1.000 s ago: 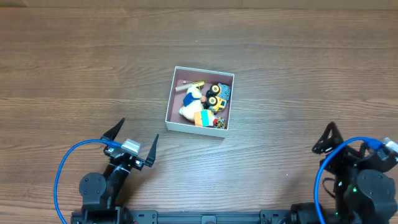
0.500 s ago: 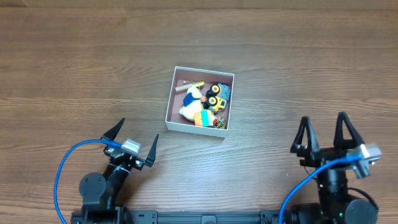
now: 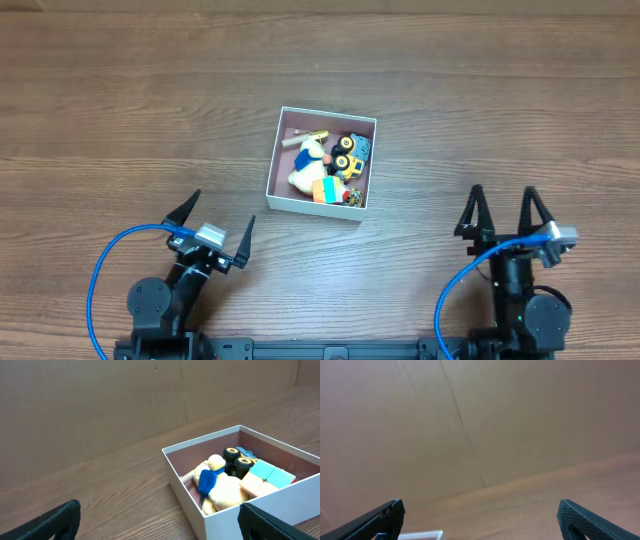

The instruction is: Pack container

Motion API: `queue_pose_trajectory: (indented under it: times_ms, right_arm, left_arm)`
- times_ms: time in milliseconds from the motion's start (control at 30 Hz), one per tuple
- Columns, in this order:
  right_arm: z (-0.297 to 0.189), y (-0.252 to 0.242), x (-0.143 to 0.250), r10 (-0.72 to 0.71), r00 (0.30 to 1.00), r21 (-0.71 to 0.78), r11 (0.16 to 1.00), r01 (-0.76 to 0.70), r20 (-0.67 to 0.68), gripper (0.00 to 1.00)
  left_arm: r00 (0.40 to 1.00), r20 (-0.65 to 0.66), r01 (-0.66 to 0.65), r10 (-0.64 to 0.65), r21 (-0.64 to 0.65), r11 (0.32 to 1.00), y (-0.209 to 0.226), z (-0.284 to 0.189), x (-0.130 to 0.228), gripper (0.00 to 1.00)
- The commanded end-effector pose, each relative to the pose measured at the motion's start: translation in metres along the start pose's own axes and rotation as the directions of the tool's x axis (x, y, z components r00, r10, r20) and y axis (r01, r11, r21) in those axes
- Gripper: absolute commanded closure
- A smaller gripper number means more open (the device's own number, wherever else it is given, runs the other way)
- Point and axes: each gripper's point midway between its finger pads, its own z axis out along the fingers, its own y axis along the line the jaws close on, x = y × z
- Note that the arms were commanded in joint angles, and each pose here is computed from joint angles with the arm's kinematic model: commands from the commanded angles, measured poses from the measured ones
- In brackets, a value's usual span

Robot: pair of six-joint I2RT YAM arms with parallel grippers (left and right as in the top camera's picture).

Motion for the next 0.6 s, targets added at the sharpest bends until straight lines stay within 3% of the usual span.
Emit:
queue_pose_trajectory:
  times_ms: [0, 233, 567]
  right_arm:
    - [0.001, -0.01, 0.015, 0.001, 1.0, 0.032, 1.0, -0.001, -0.018, 0.0]
    - [0.0, -0.026, 0.062, 0.0, 0.989, 0.072, 0.997, 0.011, -0.148, 0.0]
    - [0.0, -0.029, 0.06, -0.054, 0.988, 0.084, 0.994, 0.067, -0.143, 0.0]
  left_arm:
    - [1.0, 0.008, -0.025, 0.025, -0.001, 1.0, 0.0, 0.0, 0.0, 0.0]
    - [1.0, 0.008, -0.025, 0.025, -0.001, 1.0, 0.0, 0.0, 0.0, 0.0]
    - [1.0, 0.008, -0.025, 0.025, -0.001, 1.0, 0.0, 0.0, 0.0, 0.0]
